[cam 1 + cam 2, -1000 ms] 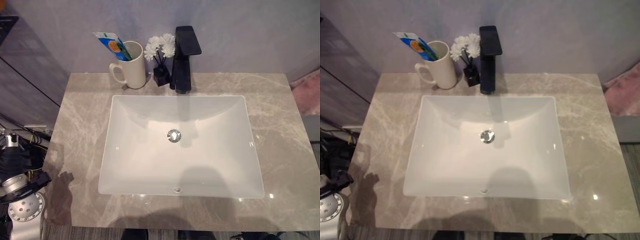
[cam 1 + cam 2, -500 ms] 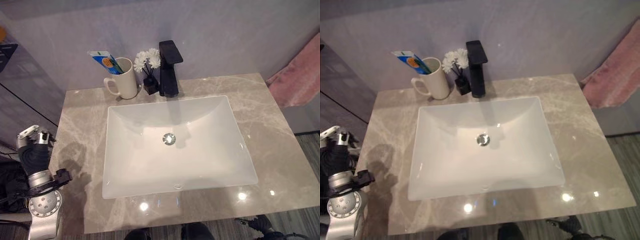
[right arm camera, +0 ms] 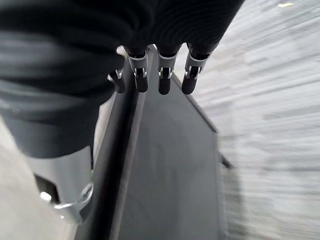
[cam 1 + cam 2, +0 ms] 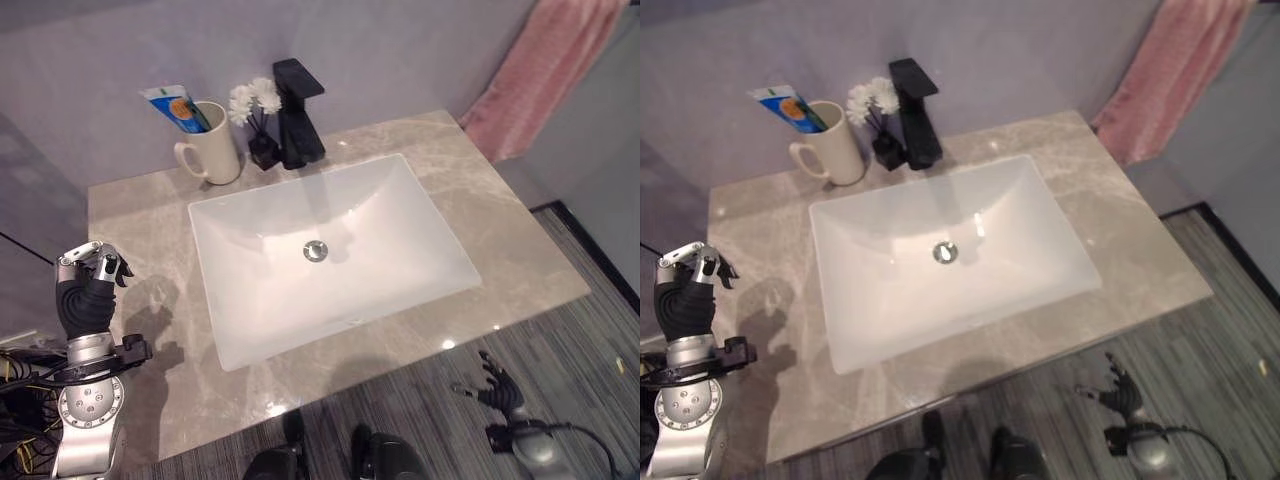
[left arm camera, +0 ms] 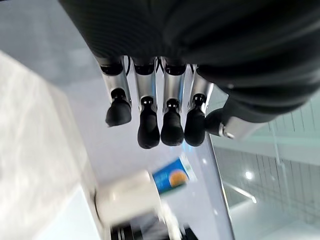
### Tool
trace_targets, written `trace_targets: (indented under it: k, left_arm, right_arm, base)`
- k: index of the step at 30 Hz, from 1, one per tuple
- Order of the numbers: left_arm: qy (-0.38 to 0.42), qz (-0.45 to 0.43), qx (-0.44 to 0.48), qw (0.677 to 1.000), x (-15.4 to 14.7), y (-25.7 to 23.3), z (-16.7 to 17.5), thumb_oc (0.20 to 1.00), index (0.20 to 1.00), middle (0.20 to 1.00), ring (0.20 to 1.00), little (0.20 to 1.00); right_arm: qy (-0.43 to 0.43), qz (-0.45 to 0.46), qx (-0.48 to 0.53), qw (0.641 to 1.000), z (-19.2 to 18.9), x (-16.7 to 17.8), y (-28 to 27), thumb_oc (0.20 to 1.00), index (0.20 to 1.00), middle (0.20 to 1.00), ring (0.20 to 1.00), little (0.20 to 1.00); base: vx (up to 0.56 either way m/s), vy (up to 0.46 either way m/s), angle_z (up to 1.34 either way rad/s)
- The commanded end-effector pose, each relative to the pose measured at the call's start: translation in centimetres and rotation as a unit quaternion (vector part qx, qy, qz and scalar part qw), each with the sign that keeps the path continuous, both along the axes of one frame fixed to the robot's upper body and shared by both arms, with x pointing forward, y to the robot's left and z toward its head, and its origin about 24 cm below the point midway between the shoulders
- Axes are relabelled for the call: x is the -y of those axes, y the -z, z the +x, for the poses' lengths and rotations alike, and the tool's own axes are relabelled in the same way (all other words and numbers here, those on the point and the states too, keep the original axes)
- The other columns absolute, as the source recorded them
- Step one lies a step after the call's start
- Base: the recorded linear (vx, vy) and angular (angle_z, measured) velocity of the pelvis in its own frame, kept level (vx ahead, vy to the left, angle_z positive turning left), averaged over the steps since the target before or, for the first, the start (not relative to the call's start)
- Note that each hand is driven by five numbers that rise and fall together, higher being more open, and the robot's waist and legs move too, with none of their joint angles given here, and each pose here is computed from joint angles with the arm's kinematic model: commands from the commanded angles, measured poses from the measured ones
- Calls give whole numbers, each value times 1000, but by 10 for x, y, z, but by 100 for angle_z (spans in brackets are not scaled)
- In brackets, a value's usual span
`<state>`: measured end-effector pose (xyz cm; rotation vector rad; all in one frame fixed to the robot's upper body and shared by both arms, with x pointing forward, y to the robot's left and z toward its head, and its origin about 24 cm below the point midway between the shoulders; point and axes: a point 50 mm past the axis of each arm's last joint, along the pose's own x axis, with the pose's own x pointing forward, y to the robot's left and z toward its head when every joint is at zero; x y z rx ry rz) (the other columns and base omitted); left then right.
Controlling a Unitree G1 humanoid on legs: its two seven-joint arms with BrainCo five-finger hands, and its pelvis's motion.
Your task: Put brush and paste in cup on sink, flatten towel.
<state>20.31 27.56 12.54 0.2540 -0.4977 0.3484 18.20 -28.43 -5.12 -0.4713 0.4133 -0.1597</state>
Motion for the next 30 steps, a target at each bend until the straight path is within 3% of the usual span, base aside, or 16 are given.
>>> trace_targets:
  k: [1, 16, 22, 24, 30]
  left_arm:
    - [41, 4, 45, 998, 7, -17, 2, 200, 200, 200, 200, 200]
    - [101, -112, 9, 989, 26, 12, 19, 200, 200, 200, 200, 200]
    - [123, -123, 4, 985, 29, 17, 14, 200, 200, 200, 200, 200]
    - [182, -124, -5, 975, 50, 18, 25, 200, 200, 200, 200, 200]
    - [213, -96, 6, 972, 64, 8, 35, 200, 200, 200, 200, 200]
  right_arm:
    - [9, -11, 26, 1000, 0, 2, -6, 1000, 1000, 1000, 1000, 1000]
    - [-19, -92, 39, 995, 4, 21, -26, 1000, 1000, 1000, 1000, 1000]
    - [-56, -122, 36, 990, 7, 11, -24, 1000, 1000, 1000, 1000, 1000]
    - [-57, -128, 24, 990, 4, 10, -19, 1000, 1000, 1000, 1000, 1000]
    - [-53, -129, 40, 989, 11, 5, -22, 1000, 1000, 1000, 1000, 1000]
  base:
    - [-95, -124, -26]
    - [-158, -201, -29]
    - [8, 28, -104]
    - [118, 230, -76]
    - [40, 184, -108]
